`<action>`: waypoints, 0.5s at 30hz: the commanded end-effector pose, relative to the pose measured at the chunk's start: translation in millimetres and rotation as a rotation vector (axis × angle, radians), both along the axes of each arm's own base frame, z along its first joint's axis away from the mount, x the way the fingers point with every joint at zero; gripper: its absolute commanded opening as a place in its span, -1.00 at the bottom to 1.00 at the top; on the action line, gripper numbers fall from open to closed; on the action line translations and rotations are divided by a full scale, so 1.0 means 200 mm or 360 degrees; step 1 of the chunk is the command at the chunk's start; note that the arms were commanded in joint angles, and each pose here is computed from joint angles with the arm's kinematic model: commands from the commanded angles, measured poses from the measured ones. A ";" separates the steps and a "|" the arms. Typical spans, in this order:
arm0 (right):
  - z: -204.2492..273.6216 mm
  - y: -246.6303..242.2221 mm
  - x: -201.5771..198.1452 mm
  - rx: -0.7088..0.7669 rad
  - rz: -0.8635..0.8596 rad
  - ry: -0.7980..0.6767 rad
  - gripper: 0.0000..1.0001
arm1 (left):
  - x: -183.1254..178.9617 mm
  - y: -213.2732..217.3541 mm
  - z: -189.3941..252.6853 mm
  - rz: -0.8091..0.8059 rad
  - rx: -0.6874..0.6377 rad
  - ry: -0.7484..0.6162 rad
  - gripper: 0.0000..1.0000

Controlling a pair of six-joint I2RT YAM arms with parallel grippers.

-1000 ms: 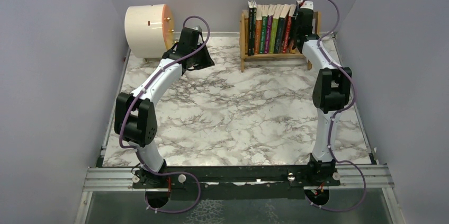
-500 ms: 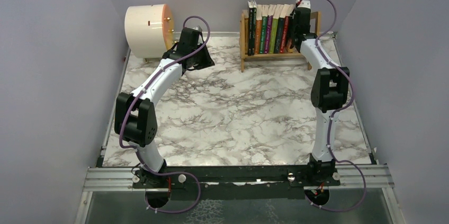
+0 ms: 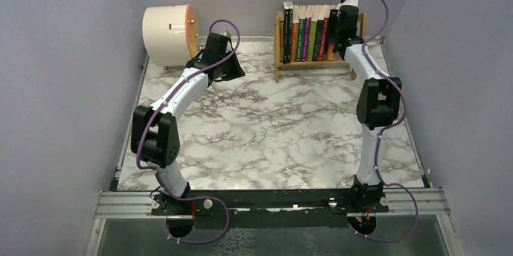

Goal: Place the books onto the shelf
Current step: Place the book on the shelf.

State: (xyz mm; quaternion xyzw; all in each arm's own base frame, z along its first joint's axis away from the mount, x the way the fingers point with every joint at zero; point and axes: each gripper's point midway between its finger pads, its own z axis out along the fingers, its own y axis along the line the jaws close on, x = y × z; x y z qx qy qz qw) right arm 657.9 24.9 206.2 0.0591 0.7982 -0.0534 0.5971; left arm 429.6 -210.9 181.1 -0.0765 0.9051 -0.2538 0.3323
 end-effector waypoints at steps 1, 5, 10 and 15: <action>0.34 0.07 -0.04 0.0056 0.0046 -0.0247 0.03 | 0.00 0.00 0.06 0.0003 -0.0014 -0.0066 -0.85; 0.43 0.06 -0.09 0.0060 0.0041 -0.0289 0.04 | 0.00 -0.01 0.05 0.0002 -0.0019 -0.0061 -0.85; 0.58 0.07 -0.17 0.0076 0.0063 -0.0361 0.04 | -0.02 -0.01 0.10 0.0001 -0.0044 -0.0095 -0.86; 0.75 0.10 -0.26 0.0100 0.0124 -0.0423 0.24 | -0.02 -0.01 0.14 0.0000 -0.0068 -0.0123 -0.85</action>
